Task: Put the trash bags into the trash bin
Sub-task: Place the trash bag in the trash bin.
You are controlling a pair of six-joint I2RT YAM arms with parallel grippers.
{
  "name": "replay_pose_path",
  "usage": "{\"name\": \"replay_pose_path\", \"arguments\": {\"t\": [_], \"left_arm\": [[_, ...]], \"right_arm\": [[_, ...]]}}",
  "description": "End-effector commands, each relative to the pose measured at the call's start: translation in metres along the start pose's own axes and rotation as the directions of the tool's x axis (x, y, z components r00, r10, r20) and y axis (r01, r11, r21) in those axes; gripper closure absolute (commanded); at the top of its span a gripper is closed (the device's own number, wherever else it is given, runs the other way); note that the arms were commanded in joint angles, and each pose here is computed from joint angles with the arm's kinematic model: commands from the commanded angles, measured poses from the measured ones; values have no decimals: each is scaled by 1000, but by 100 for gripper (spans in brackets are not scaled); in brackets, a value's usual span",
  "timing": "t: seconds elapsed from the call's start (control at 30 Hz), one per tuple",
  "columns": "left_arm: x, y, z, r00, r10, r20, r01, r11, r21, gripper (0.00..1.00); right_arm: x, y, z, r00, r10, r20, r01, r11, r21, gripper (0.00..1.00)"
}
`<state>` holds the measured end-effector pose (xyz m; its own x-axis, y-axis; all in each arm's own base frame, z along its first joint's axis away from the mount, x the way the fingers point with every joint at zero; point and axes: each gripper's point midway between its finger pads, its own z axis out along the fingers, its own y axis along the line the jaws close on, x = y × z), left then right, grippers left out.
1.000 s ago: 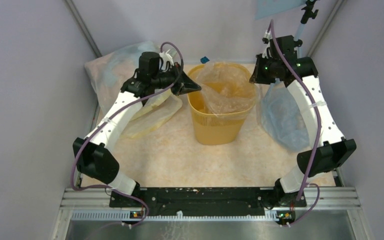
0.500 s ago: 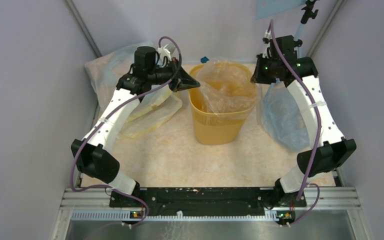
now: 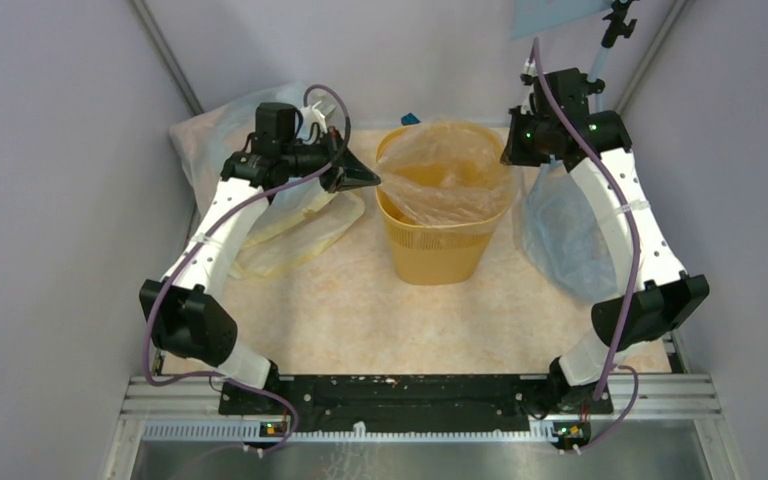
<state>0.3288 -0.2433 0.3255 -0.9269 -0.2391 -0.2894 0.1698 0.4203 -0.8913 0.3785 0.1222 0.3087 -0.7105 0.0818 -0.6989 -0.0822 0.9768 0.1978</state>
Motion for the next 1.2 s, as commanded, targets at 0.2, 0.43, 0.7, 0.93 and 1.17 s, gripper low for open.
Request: {"name": "replay_pose_path", "arguments": {"t": [0.2,0.43,0.7,0.93,1.17], "left_arm": [[10,-9,-6,994,111,-19,-109,990,92,100],[7,-23,-8,990,138,-15,-134,980,145,100],[1,-30,-13,989,144,15,-144,975,166,100],[-4,-35,-22,990,141,26,-143,972,185,100],[-7,-22,-34,995,100,28,-103,980,172,100]], "right_arm": [[-23,10,-15,996,-52,78,52,999,-3,63],[-50,27,-34,976,-122,182,139,987,-80,34],[-44,30,-5,989,-97,109,106,991,-80,35],[-40,28,17,994,-79,78,84,994,-63,54],[-36,30,27,996,-75,53,79,994,-70,66]]}}
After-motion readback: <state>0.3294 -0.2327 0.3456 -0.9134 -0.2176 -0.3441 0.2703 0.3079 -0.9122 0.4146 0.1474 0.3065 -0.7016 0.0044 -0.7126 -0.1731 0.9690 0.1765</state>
